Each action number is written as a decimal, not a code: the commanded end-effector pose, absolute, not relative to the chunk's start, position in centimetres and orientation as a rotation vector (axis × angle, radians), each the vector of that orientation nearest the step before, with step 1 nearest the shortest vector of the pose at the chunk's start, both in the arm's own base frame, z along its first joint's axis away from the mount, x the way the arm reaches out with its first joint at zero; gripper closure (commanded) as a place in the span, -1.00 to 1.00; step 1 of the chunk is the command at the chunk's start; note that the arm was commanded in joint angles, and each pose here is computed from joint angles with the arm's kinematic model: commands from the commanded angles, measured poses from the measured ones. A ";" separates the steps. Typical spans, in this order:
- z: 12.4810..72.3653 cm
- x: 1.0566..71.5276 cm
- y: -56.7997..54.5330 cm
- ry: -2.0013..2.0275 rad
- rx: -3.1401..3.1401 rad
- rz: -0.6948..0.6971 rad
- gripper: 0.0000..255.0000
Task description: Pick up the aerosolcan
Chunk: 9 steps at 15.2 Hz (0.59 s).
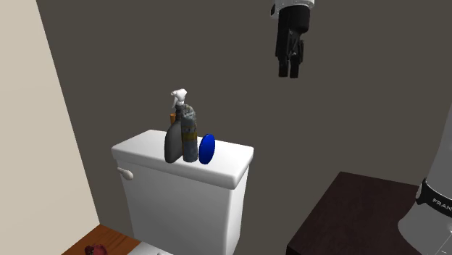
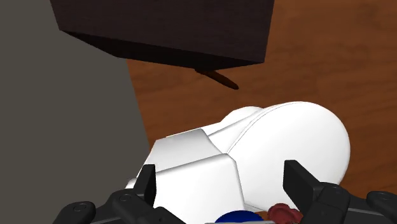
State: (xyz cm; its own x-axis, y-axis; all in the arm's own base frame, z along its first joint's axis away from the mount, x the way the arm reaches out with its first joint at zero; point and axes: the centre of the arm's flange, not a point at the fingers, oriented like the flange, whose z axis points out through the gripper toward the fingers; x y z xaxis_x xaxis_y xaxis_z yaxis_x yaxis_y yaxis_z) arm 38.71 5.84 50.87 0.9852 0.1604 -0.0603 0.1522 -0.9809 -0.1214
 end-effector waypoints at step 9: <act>47.1 48.8 13.5 -0.374 -3.046 0.022 -1.00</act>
State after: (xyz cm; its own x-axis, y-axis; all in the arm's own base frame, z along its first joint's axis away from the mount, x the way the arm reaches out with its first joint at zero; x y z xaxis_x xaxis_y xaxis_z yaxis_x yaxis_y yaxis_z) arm 47.76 12.61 47.68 0.9722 0.2337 -0.0119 0.2321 -0.9695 -0.0782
